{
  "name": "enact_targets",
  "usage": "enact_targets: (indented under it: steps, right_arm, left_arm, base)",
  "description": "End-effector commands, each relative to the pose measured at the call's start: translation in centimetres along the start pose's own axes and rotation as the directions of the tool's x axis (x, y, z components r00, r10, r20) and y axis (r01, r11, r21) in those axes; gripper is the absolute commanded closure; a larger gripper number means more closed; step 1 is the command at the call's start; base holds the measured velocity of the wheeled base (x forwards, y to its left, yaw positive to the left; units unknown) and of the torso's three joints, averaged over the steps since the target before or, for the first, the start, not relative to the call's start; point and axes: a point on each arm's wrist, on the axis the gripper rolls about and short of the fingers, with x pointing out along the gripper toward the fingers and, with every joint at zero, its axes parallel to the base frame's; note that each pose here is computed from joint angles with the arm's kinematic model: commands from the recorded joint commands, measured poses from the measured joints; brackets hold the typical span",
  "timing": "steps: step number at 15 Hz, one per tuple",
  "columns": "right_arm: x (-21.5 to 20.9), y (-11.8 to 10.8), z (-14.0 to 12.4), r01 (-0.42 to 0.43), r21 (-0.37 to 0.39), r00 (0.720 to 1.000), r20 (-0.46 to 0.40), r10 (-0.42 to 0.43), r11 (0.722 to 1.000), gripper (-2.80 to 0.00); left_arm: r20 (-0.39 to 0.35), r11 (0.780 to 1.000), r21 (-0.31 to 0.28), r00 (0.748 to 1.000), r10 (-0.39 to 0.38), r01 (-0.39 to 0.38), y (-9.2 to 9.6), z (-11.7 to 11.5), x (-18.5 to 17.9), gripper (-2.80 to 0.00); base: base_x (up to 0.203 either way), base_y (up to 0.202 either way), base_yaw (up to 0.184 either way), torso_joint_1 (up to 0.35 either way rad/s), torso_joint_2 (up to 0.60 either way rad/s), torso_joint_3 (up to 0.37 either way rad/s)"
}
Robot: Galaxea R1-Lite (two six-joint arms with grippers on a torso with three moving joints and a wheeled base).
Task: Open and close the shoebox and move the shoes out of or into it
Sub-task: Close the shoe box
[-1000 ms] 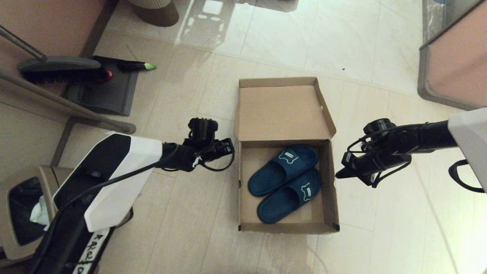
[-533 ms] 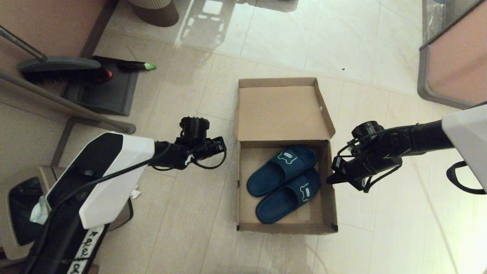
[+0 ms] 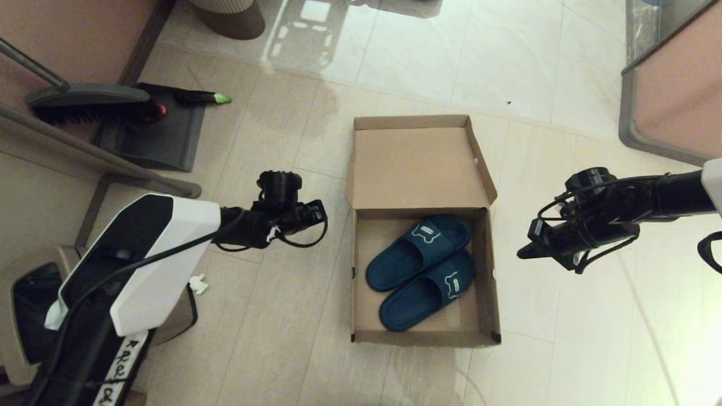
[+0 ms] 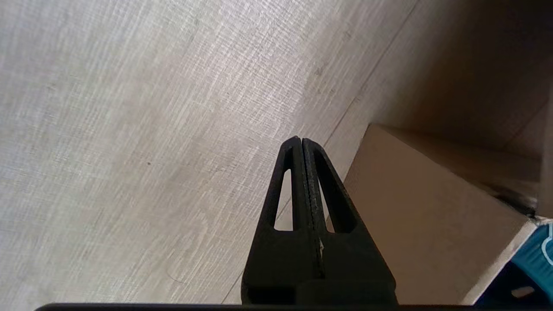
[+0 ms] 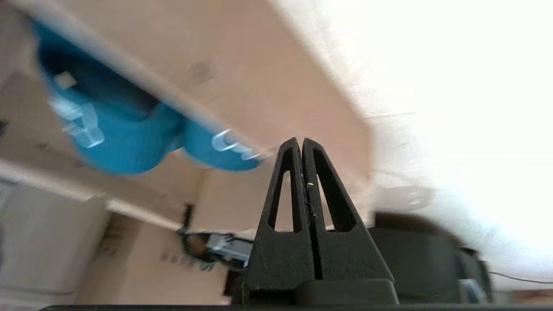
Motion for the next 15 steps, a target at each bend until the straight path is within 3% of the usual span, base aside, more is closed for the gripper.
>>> enact_targets:
  steps: [1, 4, 7, 9, 12, 15]
  right_arm:
    - [1.0, -1.4, 0.3, 0.023, 0.024, 1.0, -0.014, -0.022, 0.999, 0.0]
    - [4.3, -2.2, 0.1, 0.048, 0.021, 0.998, -0.029, -0.047, 0.999, 0.0]
    - [7.9, -0.7, -1.4, 0.015, -0.025, 0.999, -0.045, -0.016, 1.0, 0.0]
    - [9.0, 1.0, -2.8, 0.0, -0.049, 0.997, -0.077, -0.003, 0.999, 0.0]
    - [9.4, 3.3, -4.5, -0.02, -0.032, 0.994, -0.104, 0.017, 0.999, 0.0]
    - [8.2, 3.3, -4.1, -0.014, -0.02, 0.997, -0.078, 0.013, 1.0, 0.0]
  left_arm:
    - [-0.001, 1.0, 0.001, 1.0, -0.006, 0.006, -0.5, -0.2, 0.0, 0.0]
    - [0.011, 1.0, 0.005, 1.0, 0.004, -0.004, -1.1, 0.1, -0.5, 0.0]
    - [-0.01, 1.0, 0.008, 1.0, 0.002, -0.002, -1.6, -0.4, -0.5, 0.0]
    - [-0.024, 1.0, 0.009, 1.0, 0.011, -0.011, -1.3, -1.1, 0.0, 0.0]
    - [-0.011, 0.999, 0.002, 0.999, 0.032, -0.032, -0.1, -0.3, -0.2, 0.0]
    - [-0.004, 0.999, -0.009, 0.999, 0.05, -0.05, 1.0, 0.2, -0.2, 0.0]
  base:
    - [0.0, 0.0, 0.0, 0.0, 0.0, 0.0]
    - [0.0, 0.0, 0.0, 0.0, 0.0, 0.0]
    - [0.0, 0.0, 0.0, 0.0, 0.0, 0.0]
    - [0.0, 0.0, 0.0, 0.0, 0.0, 0.0]
    - [0.0, 0.0, 0.0, 0.0, 0.0, 0.0]
    - [0.0, 0.0, 0.0, 0.0, 0.0, 0.0]
